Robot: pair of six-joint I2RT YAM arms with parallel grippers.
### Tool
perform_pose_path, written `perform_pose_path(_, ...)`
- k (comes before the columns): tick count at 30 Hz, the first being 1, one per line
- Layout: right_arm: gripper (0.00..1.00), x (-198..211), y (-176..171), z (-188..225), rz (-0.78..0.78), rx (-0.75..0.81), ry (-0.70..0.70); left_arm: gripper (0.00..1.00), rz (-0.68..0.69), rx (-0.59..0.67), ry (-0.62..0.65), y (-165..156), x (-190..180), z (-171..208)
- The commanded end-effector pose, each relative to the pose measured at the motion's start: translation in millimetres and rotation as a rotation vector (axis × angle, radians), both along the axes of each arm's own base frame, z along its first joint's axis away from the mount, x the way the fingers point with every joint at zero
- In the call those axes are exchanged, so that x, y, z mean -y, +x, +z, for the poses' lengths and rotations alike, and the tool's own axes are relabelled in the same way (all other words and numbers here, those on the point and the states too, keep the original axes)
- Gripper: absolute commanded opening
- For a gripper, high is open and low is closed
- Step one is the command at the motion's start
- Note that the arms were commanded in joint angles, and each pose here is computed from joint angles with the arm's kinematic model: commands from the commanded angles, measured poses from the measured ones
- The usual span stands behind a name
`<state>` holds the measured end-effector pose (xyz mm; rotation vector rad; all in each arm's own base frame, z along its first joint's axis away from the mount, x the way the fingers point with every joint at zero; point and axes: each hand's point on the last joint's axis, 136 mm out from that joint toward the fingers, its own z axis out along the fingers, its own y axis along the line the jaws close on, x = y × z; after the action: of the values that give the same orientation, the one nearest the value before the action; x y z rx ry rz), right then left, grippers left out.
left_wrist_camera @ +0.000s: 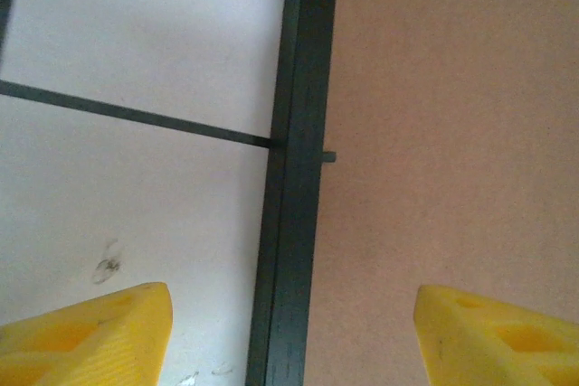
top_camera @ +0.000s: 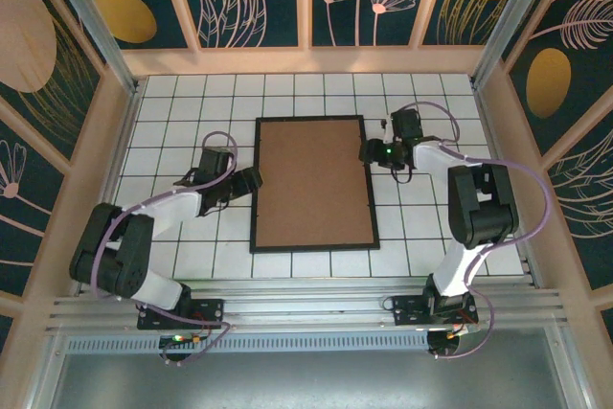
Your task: Put the photo into the frame
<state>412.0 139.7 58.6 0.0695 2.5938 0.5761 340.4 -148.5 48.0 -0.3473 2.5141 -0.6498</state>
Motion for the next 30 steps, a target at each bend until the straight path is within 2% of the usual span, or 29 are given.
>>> perform_pose_path(1, 0.66, -17, 1, -10, 0.011, -0.013, 0.078, 0.72, -0.029, 0.024, -0.075, 15, 15, 6)
perform_pose_path(6, 0.66, -22, 2, -23, 0.019, -0.039, 0.088, 0.71, -0.084, -0.026, -0.129, 9, 29, -11)
perform_pose_path(13, 0.62, -47, 12, -22, 0.075, -0.043, 0.135, 0.66, -0.178, -0.054, -0.189, -8, 47, -14)
perform_pose_path(20, 0.6, -74, 62, 1, 0.087, 0.036, 0.189, 0.65, -0.282, -0.081, -0.205, -52, 73, -16)
perform_pose_path(24, 0.59, -103, 91, -1, 0.107, 0.05, 0.217, 0.65, -0.428, -0.089, -0.232, -91, 105, -11)
perform_pose_path(27, 0.62, -111, 107, -5, 0.115, 0.054, 0.187, 0.67, -0.5, -0.08, -0.192, -114, 116, -7)
perform_pose_path(29, 0.63, -102, 116, -1, 0.1, 0.075, 0.137, 0.68, -0.471, -0.064, -0.128, -113, 105, -9)
perform_pose_path(30, 0.65, -92, 120, 4, 0.085, 0.091, 0.102, 0.69, -0.426, -0.04, -0.056, -107, 93, -10)
